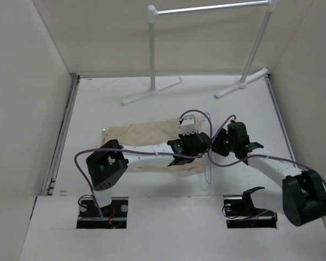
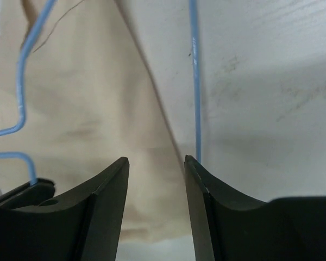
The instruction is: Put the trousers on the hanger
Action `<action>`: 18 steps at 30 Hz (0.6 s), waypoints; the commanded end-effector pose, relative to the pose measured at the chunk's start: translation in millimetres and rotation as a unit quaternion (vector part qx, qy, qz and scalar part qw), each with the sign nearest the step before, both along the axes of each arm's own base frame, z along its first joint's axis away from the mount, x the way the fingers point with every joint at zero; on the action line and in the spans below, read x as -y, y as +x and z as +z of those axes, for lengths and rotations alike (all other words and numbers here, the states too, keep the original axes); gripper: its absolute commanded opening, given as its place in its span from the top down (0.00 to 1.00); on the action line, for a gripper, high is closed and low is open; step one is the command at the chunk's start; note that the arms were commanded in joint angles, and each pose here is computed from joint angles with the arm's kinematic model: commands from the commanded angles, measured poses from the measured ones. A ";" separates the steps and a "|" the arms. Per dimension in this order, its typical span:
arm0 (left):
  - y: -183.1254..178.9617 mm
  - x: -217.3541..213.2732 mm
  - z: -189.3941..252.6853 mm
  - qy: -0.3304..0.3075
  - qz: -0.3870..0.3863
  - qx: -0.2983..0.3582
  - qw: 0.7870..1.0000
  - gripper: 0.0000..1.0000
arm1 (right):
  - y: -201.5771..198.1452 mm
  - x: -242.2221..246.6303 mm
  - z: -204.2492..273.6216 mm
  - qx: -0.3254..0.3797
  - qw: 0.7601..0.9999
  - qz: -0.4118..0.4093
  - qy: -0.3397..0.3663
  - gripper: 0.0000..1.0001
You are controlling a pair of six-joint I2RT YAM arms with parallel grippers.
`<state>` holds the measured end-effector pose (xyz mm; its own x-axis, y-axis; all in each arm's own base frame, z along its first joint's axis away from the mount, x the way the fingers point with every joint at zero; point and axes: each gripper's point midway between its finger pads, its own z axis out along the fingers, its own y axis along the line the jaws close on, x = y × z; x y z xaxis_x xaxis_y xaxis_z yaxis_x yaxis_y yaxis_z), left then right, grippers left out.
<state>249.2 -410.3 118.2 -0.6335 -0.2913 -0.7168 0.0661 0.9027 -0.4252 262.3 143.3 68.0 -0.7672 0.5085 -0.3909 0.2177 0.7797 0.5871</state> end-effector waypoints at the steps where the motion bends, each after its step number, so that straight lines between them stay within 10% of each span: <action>1: 11.7 -3.6 1.3 0.001 0.050 0.057 0.997 1.00 | 32.7 -2.2 -2.2 0.045 0.998 -0.034 0.006 0.47; 18: 7.8 -4.1 -25.3 0.010 0.050 0.046 0.998 1.00 | 37.2 -22.1 -16.8 0.039 0.999 0.003 -0.028 0.41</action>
<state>263.3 -396.2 81.9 -0.5410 -0.3008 -0.7854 -0.0031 0.9345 -0.3559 290.1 159.1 53.6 -0.7295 0.4993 -0.4675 0.1845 0.8018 0.5684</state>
